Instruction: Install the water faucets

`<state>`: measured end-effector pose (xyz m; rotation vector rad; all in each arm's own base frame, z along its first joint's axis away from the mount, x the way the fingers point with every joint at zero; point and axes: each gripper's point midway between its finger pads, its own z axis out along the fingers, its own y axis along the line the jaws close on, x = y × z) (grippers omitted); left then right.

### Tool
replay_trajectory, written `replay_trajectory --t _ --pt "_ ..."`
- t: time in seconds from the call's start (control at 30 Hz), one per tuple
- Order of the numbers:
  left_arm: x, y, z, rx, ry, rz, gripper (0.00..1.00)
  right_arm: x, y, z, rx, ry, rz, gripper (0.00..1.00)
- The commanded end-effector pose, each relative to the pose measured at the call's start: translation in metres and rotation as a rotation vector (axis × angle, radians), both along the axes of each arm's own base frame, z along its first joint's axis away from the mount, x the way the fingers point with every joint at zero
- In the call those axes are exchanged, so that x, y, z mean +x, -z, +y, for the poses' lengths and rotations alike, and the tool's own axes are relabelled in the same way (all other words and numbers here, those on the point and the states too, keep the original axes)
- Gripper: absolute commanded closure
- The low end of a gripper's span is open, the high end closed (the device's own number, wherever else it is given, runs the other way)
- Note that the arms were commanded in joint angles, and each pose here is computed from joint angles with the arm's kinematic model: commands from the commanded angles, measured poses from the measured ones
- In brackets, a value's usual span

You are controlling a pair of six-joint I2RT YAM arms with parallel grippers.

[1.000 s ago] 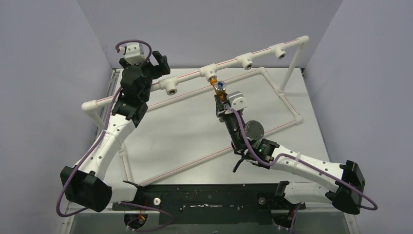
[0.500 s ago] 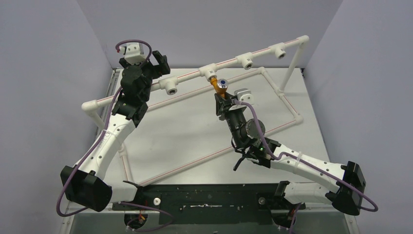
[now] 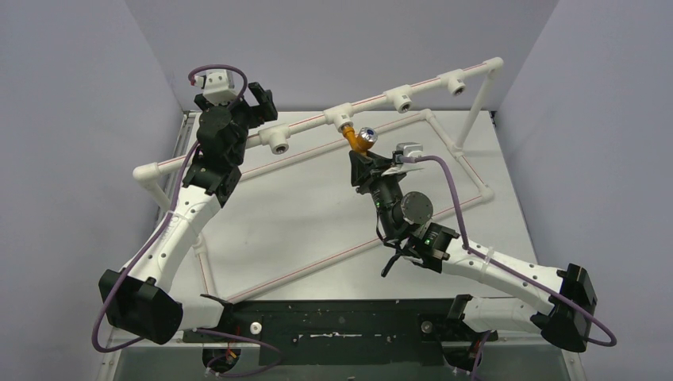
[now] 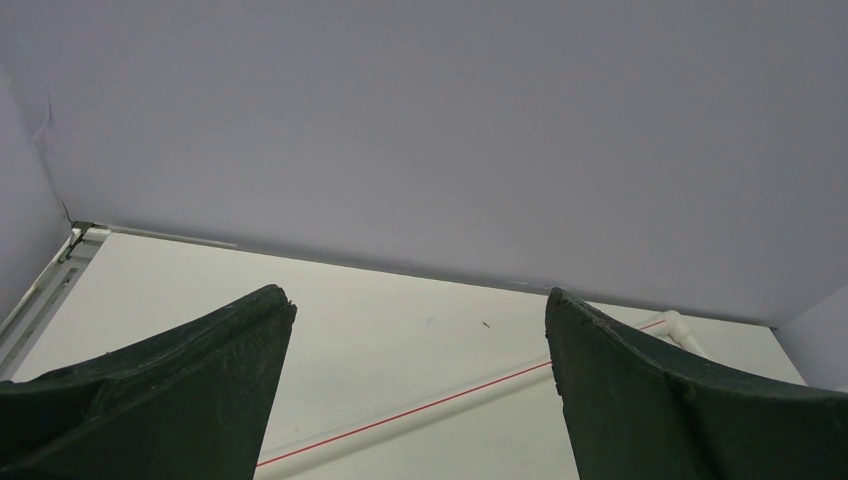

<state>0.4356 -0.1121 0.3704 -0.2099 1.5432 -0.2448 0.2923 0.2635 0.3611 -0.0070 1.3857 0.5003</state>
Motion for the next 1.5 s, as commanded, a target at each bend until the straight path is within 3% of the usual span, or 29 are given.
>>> replay_trajectory --t 0.0,1.47 --pt "-0.061 0.198 -0.01 0.228 0.096 0.624 0.05 0.017 -0.02 -0.026 0.203 0.103 0.023 1.0" --pt "-0.068 0.173 -0.016 0.17 0.134 0.558 0.05 0.036 0.003 -0.021 0.998 0.031 0.3 1.0"
